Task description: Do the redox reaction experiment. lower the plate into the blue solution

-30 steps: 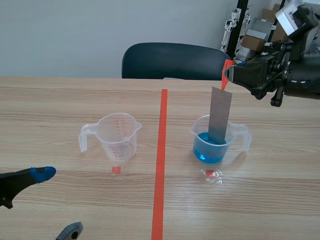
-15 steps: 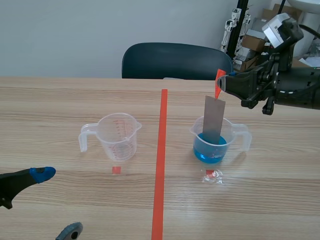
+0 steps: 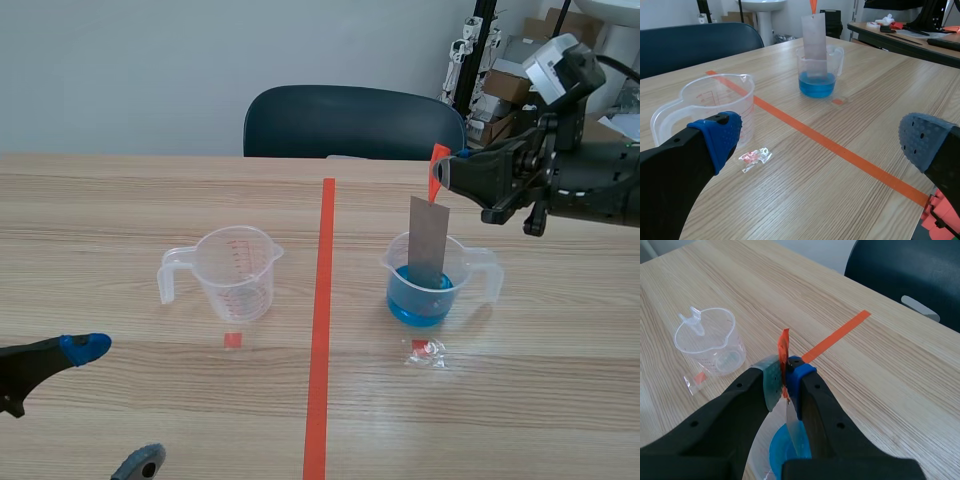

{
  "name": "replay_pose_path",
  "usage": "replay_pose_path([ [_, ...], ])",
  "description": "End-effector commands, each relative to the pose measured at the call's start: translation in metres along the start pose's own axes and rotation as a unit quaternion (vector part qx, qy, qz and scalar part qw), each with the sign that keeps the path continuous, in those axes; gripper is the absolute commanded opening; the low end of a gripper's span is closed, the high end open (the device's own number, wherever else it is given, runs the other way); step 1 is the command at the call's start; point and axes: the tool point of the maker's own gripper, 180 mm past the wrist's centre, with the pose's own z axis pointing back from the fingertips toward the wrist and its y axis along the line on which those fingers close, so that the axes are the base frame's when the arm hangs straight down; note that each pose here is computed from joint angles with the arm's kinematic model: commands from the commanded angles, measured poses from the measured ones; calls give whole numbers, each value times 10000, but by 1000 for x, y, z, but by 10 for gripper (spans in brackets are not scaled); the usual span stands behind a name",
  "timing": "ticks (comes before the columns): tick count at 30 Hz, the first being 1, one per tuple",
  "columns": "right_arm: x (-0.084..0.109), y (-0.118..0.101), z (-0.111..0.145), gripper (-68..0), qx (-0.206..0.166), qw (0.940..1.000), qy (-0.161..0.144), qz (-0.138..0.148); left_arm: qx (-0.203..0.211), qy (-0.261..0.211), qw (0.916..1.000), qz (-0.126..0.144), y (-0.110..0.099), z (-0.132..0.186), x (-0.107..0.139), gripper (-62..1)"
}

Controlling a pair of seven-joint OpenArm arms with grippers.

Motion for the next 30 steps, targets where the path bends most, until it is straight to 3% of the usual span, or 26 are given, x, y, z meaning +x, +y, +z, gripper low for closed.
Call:
replay_pose_path([
  [1,1,0,1,-671,8,10000,7,44,-33,-148,9999,-46,1,-3,8,14],
  [30,5,-1,2,-671,13,10000,-80,-8,-31,-153,9999,-45,1,-3,8,14],
])
